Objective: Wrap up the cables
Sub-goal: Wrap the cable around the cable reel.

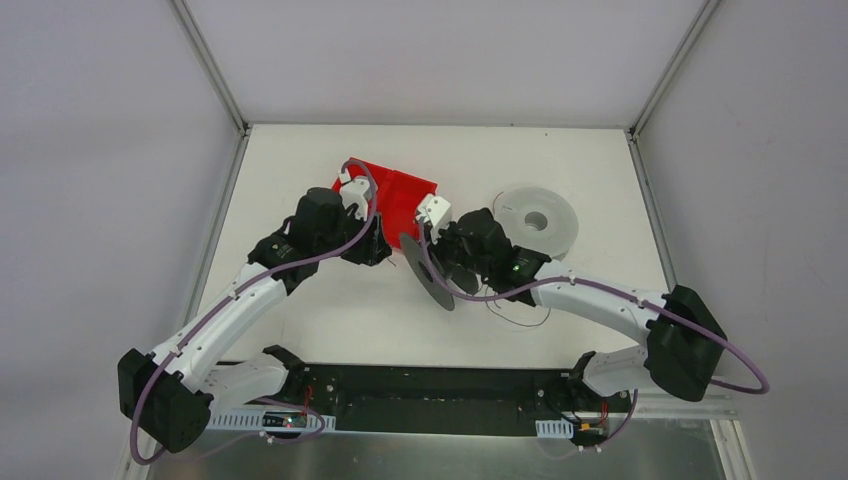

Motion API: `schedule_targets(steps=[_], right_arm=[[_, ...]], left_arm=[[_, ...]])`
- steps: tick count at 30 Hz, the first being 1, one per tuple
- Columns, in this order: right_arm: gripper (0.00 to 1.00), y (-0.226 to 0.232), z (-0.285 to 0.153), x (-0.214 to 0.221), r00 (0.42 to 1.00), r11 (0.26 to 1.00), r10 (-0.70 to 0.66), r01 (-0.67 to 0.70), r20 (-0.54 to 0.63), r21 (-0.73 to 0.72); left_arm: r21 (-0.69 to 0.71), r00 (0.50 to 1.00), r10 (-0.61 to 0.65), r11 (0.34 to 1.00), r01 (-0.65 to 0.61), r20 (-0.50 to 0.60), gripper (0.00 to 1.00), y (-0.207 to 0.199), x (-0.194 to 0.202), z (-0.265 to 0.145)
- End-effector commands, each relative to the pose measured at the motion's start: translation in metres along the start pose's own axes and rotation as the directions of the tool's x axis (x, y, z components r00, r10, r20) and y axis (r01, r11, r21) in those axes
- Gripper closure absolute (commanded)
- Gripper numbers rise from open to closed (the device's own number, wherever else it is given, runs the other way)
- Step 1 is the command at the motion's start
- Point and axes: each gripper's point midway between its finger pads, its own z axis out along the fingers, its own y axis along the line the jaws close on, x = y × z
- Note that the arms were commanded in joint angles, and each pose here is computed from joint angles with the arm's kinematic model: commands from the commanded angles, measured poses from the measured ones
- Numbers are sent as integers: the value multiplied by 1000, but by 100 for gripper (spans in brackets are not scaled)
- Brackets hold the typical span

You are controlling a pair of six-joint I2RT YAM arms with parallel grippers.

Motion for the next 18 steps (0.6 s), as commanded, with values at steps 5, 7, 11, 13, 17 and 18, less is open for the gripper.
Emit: schedule_targets(steps=[5,7,11,13,17,18], right_arm=[[100,-2,-35,-54,982,993,115,-119,148,18],[100,-2,-46,-66,976,989,139,-144,168,16],[100,-11,-69,-89,963,979,182,-197,200,58],[100,-17,-83,-94,954,967,215,-237,207,91],[100,-38,-114,-85,930,908,311,-352,197,228],[100,-43,-124,-79,928,893,325,-365,183,265]], left_arm=[[17,992,-86,996,84,89,54,-9,-16,-18],[-1,992,-51,999,51,113,53,-6,-25,-21],[-21,992,26,1000,-23,120,51,-6,-45,-19],[-33,992,63,998,-60,107,49,-4,-53,-11],[-16,990,133,991,-132,53,48,-5,-67,13],[-9,989,144,990,-144,24,49,-4,-66,23]])
